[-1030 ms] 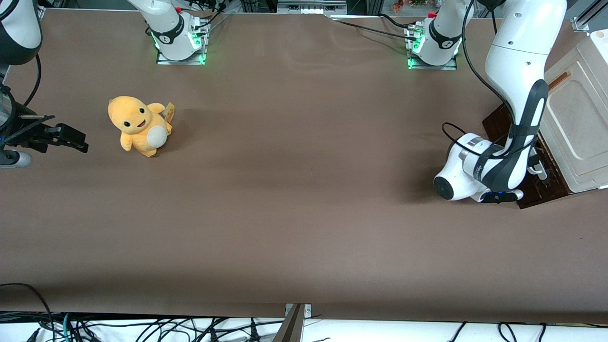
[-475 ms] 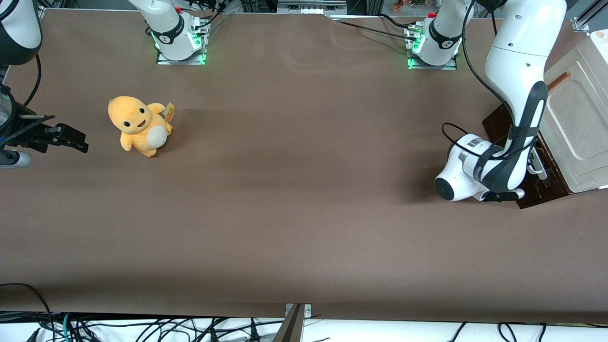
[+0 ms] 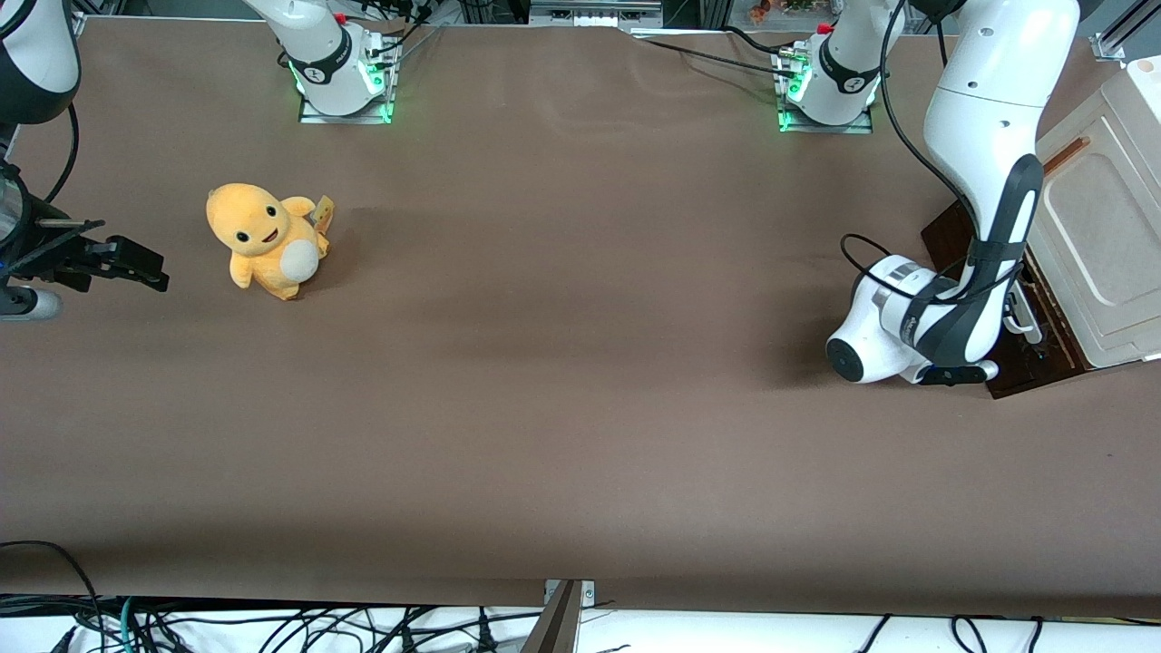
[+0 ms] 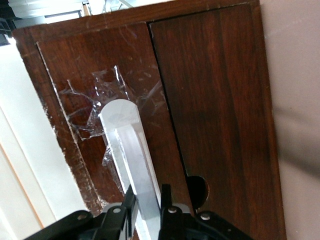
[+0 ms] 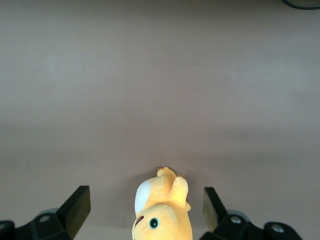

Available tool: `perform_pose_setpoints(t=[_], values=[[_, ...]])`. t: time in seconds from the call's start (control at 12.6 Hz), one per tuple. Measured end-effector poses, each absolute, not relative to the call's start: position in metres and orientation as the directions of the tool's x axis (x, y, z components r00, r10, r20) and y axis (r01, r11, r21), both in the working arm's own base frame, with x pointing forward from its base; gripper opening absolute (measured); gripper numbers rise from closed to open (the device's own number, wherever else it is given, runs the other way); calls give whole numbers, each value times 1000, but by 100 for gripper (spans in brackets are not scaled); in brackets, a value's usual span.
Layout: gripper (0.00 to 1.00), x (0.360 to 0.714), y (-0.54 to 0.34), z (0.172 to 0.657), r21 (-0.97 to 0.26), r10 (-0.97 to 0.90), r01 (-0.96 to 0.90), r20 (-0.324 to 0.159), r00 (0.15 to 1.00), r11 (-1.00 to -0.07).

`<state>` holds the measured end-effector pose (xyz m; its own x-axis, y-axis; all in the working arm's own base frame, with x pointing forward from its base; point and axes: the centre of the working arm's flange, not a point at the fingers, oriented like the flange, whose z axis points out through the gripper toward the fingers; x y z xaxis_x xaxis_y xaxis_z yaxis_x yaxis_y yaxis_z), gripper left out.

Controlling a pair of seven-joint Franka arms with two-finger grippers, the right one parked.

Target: Open lower drawer with left arm only

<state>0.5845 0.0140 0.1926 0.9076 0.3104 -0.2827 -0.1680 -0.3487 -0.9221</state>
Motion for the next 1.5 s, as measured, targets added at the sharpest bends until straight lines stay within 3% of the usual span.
perform_pose_setpoints(t=[1.5], values=[[22, 592, -60, 206, -883, 255, -149, -284, 924, -445]])
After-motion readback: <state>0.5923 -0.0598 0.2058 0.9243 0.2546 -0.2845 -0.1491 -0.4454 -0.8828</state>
